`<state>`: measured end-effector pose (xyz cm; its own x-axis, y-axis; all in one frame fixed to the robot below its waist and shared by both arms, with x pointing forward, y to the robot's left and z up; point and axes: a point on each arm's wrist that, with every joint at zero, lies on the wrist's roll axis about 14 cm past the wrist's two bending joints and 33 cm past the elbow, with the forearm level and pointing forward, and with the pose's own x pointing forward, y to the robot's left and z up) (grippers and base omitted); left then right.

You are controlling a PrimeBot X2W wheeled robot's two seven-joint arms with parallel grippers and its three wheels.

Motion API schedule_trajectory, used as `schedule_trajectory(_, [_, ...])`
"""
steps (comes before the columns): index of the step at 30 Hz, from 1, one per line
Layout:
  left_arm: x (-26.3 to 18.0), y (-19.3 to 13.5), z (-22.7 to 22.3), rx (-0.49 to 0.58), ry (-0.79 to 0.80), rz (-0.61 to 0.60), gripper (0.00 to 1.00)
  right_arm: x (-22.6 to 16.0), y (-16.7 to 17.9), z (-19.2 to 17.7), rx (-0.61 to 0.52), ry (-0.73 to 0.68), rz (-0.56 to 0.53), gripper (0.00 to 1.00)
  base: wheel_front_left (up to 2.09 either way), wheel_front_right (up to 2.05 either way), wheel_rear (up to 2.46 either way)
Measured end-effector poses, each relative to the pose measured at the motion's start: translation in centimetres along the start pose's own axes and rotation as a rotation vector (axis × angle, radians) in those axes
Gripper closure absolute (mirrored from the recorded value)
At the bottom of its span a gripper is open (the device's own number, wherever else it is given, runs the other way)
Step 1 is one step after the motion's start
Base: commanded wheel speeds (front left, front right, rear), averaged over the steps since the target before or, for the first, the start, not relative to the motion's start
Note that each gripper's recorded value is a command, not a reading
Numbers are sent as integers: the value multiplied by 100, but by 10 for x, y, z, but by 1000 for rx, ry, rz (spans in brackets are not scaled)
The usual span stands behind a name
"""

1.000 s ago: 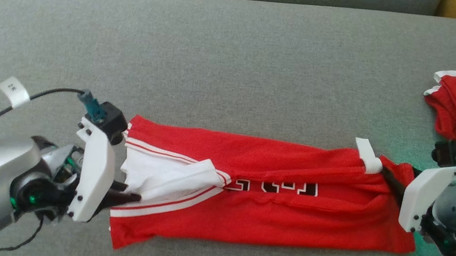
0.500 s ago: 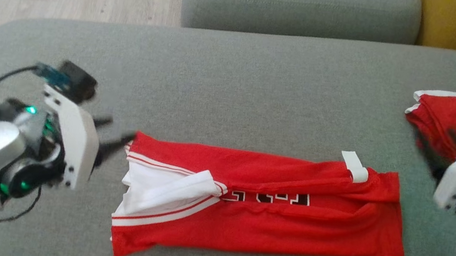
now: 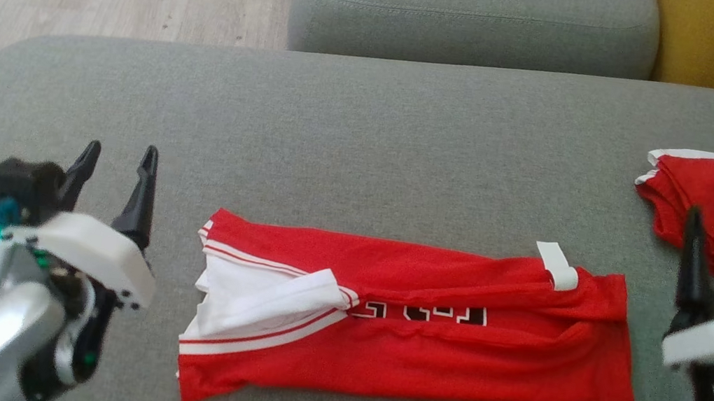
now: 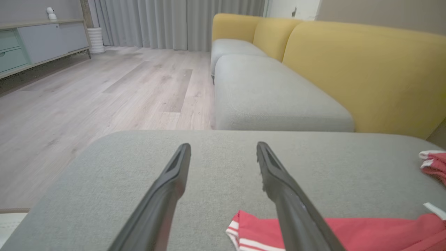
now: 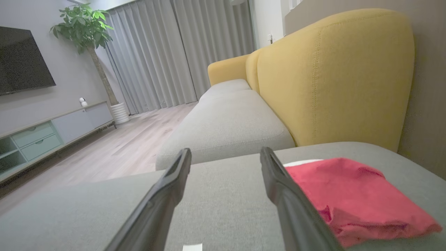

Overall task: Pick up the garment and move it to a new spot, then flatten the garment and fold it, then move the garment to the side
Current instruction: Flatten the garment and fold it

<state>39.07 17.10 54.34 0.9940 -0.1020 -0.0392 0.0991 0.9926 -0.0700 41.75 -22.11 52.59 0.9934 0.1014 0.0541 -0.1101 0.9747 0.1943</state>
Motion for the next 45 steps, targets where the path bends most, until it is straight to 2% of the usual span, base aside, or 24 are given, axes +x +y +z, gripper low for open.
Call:
schedule_trajectory(3, [-9, -4, 7, -28, -70, 49, 0, -13, 7, -16, 2, 21, -1, 0, 0, 0, 0])
schedule_trajectory(8, [-32, -7, -24, -94, -32, 109, 0, -38, 9, -48, 27, 87, -30, 0, 0, 0, 0])
schedule_trajectory(17, [-29, -12, -31, -107, -50, 68, 0, -37, 10, -67, 19, 211, -35, 0, 0, 0, 0])
schedule_trajectory(23, [-26, -19, -43, -106, -21, 46, 0, -29, -6, -96, 22, 413, -91, 0, 0, 0, 0])
schedule_trajectory(26, [-23, -17, -46, -107, -21, 49, 0, -28, -12, -120, 38, 600, -114, 0, 0, 0, 0])
schedule_trajectory(30, [-25, -10, -52, -115, -4, 76, 0, -43, -12, -151, 59, 783, -126, 0, 0, 0, 0])
schedule_trajectory(39, [-29, 0, -62, -122, 20, 108, 0, -42, -1, -169, 161, 900, -121, 0, 0, 0, 0])
schedule_trajectory(40, [-29, 1, -63, -125, 21, 114, 0, -41, 2, -169, 170, 906, -112, 5, 0, 0, 0])
schedule_trajectory(41, [-29, 1, -63, -130, 19, 112, 0, -40, 5, -169, 179, 905, -103, 39, 0, 0, 0])
schedule_trajectory(42, [-29, 1, -62, -132, 18, 113, 0, -40, 9, -168, 184, 903, -92, 78, 0, 0, 0])
schedule_trajectory(43, [-29, 2, -61, -131, 15, 115, 0, -39, 11, -167, 185, 899, -84, 100, 0, 0, 0])
schedule_trajectory(45, [-30, 3, -60, -125, 10, 117, 0, -37, 16, -165, 189, 878, -73, 100, 0, 0, 0])
